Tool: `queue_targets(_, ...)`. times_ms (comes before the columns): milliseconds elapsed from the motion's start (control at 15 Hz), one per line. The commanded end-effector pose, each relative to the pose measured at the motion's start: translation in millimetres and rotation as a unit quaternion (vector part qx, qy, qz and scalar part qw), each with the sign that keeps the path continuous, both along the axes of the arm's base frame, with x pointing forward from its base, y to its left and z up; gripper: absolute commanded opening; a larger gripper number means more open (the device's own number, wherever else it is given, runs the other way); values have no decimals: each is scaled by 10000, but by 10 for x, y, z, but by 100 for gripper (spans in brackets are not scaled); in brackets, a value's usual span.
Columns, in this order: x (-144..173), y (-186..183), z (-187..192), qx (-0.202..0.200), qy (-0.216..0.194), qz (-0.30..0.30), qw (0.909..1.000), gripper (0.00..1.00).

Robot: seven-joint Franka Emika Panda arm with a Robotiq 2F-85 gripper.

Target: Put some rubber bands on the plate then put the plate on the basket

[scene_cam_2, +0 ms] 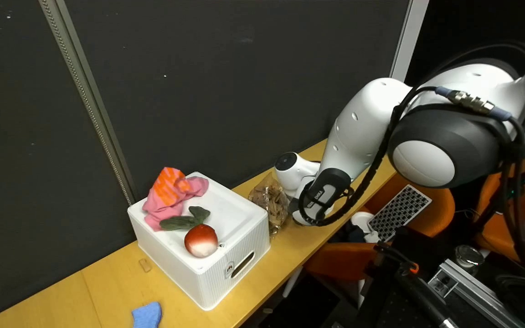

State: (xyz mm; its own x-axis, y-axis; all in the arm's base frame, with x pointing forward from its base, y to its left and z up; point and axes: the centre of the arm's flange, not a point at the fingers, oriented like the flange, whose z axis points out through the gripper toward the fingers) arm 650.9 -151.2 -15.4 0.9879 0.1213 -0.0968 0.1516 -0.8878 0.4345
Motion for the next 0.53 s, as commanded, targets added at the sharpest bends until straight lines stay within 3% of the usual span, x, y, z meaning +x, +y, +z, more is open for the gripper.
queue_targets(0, 24, -24, -39, -166, -65, 130, 9998, 19)
queue_targets(133, 17, -36, -21, -187, -13, 126, 9997, 3)
queue_targets(200, 17, -46, -4, -205, -4, 133, 9997, 0)
queue_targets(467, 11, -103, 92, -328, 53, 129, 9994, 2)
